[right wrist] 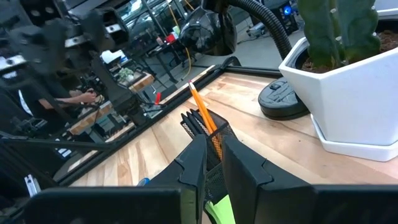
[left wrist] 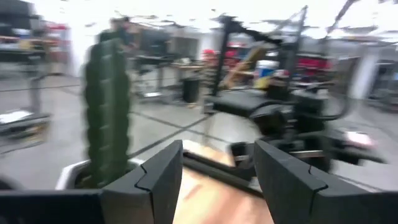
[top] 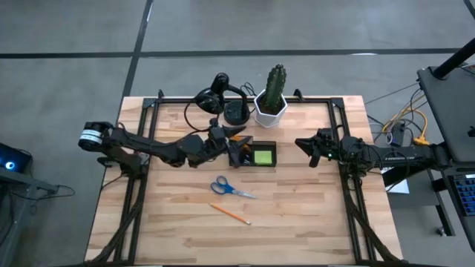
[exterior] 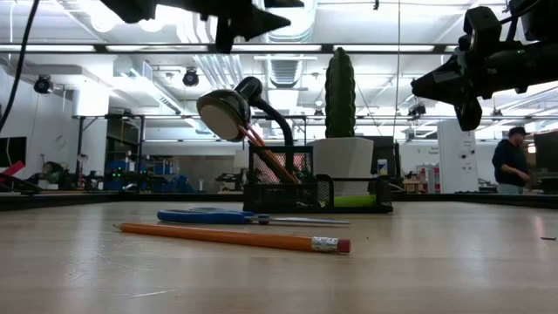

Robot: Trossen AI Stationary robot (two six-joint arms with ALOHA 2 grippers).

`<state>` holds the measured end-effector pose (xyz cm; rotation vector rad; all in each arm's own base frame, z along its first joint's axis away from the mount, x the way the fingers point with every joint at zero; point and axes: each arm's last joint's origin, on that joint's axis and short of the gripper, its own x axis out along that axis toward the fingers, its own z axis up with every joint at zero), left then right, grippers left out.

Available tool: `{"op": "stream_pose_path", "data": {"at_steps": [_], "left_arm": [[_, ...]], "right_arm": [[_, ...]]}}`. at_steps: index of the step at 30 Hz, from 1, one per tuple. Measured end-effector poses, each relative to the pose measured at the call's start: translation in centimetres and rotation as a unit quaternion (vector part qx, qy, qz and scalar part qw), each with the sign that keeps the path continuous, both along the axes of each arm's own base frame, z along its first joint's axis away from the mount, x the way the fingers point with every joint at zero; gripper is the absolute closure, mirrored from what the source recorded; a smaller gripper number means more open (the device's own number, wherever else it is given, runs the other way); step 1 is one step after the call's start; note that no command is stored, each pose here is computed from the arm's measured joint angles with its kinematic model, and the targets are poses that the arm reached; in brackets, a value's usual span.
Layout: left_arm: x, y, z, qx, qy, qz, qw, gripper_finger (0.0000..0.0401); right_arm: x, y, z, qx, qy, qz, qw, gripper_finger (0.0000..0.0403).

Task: Pick and place office supplies into organizer
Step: Put the yellow pencil into the mesh desk organizer

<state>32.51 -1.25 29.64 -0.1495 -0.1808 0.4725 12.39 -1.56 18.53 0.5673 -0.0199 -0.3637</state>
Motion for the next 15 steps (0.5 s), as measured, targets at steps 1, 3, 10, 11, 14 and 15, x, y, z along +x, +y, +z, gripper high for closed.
{"op": "stream_pose_path", "data": {"at_steps": [1,3,10,11,14,15], "left_arm": [[-0.1,-0.1,0.3,0.002,-0.004,-0.014,1.000,0.0220],[-0.4,-0.3,0.7,0.005,-0.011,-0.037,0.999,0.0220],[0.2,-1.1,2.5,-0.002,0.053,-0.129,0.990,0.0221],[0.3,-1.3,2.6,-0.009,0.082,-0.145,0.986,0.0221],[0.8,-1.5,3.0,-0.023,0.158,-0.179,0.971,0.0221],[0.9,-1.6,3.1,-0.025,0.175,-0.189,0.966,0.0221]], "right_arm": [[0.0,0.0,0.0,0.000,0.000,0.000,1.000,0.0360],[0.0,0.0,0.0,0.000,0.000,0.000,1.000,0.0360],[0.0,0.0,0.0,0.000,0.000,0.000,1.000,0.0360],[0.0,0.0,0.0,0.000,0.000,0.000,1.000,0.0360],[0.0,0.0,0.0,0.000,0.000,0.000,1.000,0.0360],[0.0,0.0,0.0,0.000,0.000,0.000,1.000,0.0360]]}}
